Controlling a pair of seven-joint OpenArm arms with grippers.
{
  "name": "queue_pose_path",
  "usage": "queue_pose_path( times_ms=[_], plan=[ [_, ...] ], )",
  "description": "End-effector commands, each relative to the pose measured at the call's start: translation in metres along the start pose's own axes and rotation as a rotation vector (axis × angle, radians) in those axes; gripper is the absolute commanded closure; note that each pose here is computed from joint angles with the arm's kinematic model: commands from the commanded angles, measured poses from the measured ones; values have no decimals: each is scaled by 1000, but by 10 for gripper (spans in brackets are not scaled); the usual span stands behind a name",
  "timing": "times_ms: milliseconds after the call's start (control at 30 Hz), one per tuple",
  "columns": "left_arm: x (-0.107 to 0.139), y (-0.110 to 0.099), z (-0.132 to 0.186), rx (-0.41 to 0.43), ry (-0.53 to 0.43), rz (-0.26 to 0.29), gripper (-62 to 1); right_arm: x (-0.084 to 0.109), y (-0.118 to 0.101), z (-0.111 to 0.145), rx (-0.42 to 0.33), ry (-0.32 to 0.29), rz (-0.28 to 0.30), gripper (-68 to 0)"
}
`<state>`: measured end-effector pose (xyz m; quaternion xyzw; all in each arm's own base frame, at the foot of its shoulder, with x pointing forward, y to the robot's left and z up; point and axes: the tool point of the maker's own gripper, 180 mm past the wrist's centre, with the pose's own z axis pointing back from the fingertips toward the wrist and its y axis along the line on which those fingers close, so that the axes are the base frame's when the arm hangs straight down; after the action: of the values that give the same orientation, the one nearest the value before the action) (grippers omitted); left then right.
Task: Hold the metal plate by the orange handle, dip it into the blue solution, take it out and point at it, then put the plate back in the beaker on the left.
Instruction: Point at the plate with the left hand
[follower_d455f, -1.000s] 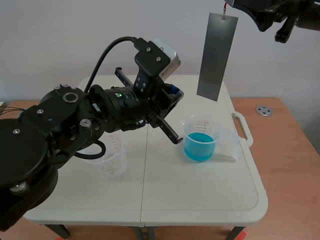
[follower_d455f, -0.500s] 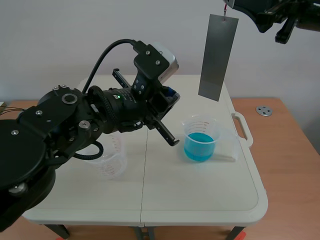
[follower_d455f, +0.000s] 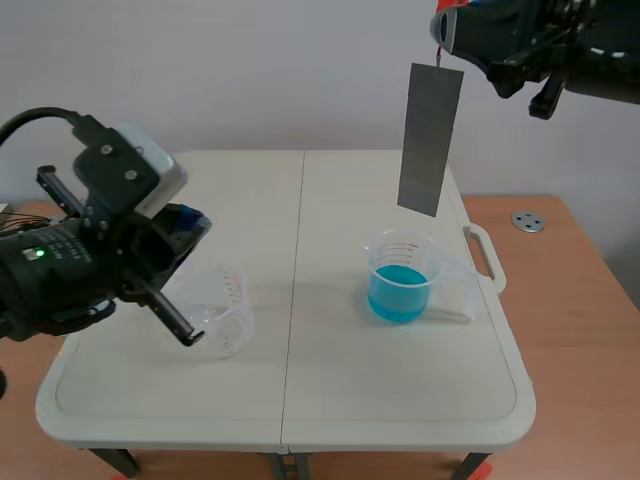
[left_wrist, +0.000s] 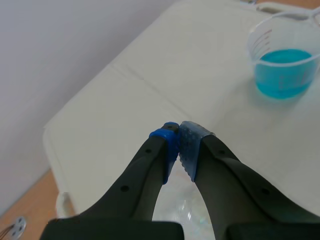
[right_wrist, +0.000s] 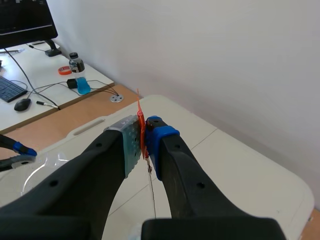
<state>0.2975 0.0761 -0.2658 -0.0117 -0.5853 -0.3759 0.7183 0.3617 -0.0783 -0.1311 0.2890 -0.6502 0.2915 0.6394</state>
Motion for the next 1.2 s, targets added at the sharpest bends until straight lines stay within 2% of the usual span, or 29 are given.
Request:
queue_pose_path(
  times_ms=[0,133,233,400,533,700,900,1167],
  plan=[
    [-9,8,12,26,22,-4,-34,10,1,-1,15,-33,14,-13],
    [-48,21,46,69,142,-19,-34,3,-1,-2,8,-30,-2,-13],
    [-79,22,73,78,250,-22,-34,-6,-4,-4,-7,-13,-11,-13],
    [-119,10,116,45,401,-17,-34,-19,-6,-8,-18,6,-37,-13],
    [-148,-12,147,-6,504,17,-34,-27,-5,-10,-15,17,-59,-13],
    [-174,-42,179,-71,564,70,-34,-37,-4,-12,-18,31,-78,-13],
    [-204,-63,205,-104,604,131,-34,-45,-6,-13,-27,38,-108,-13],
    [-225,-109,228,-217,636,228,-34,-65,-15,-9,-55,68,-161,-13]
  ],
)
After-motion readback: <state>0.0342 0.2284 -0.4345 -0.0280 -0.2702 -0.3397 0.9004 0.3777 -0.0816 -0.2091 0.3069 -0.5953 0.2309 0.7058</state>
